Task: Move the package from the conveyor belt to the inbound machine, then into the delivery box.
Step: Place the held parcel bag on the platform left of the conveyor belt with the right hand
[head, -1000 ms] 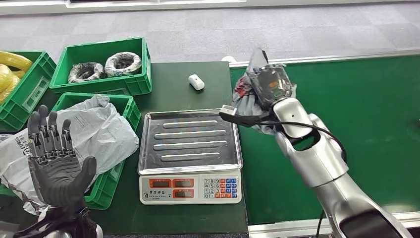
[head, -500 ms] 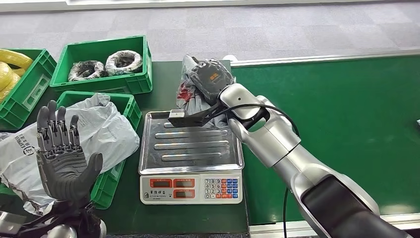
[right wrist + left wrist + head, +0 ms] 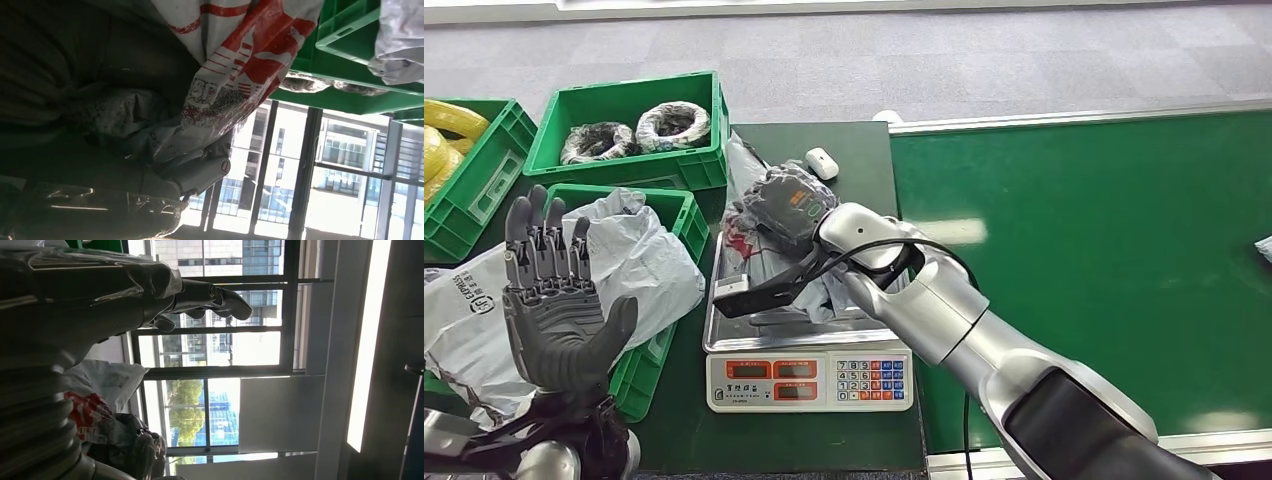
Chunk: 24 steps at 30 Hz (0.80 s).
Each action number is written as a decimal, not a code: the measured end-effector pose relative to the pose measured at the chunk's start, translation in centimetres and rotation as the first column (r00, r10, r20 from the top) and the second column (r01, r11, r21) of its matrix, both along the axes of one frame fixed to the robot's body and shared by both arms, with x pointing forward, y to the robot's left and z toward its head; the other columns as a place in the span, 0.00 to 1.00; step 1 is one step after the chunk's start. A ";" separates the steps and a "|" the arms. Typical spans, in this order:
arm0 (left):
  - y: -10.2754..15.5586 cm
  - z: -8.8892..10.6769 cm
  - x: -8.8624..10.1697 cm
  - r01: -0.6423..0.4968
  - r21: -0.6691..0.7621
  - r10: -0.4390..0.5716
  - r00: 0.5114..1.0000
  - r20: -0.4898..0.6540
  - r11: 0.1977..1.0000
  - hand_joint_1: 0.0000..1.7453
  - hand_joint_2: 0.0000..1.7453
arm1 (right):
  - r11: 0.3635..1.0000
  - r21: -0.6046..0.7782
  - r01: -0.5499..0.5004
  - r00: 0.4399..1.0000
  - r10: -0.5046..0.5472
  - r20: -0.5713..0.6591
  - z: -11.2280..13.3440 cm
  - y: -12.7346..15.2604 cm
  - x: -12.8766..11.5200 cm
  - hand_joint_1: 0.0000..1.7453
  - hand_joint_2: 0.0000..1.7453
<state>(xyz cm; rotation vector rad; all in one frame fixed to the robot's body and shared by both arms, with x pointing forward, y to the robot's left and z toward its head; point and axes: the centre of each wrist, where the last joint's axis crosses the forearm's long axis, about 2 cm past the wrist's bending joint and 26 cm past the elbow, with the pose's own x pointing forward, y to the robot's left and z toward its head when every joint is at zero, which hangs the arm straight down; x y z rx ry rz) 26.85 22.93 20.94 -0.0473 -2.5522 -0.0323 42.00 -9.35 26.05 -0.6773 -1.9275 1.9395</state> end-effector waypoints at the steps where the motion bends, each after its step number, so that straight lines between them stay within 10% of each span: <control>1: 0.0 0.1 0.1 0.000 -0.001 0.000 1.000 0.002 1.000 0.00 1.00 | 1.000 0.001 -0.005 1.000 0.005 -0.002 -0.1 0.1 -0.1 1.00 1.00; 9: -0.1 0.2 0.2 0.001 -0.004 -0.001 1.000 0.003 1.000 0.00 1.00 | 0.998 0.021 -0.052 0.998 0.053 -0.033 -0.3 0.7 -0.7 0.99 1.00; 12: -0.2 0.3 0.3 0.001 -0.007 -0.001 1.000 0.000 1.000 0.00 1.00 | 0.995 0.057 -0.084 0.992 0.089 -0.092 -0.9 0.9 -1.2 0.25 1.00; 13: -0.3 0.3 0.3 0.000 -0.008 0.000 1.000 -0.001 1.000 0.00 1.00 | 0.994 0.068 -0.089 0.989 0.096 -0.112 -1.2 1.0 -1.4 0.00 0.75; 16: -0.4 0.3 0.3 -0.007 -0.011 0.007 1.000 -0.004 1.000 0.00 1.00 | 0.995 0.077 -0.068 0.986 0.079 -0.148 -2.3 1.1 -1.9 0.00 0.00; 24: -0.5 0.3 0.3 -0.026 -0.009 0.026 1.000 -0.013 1.000 0.00 1.00 | 0.998 0.042 0.045 0.996 -0.042 -0.080 -4.0 -0.1 -1.9 0.00 0.00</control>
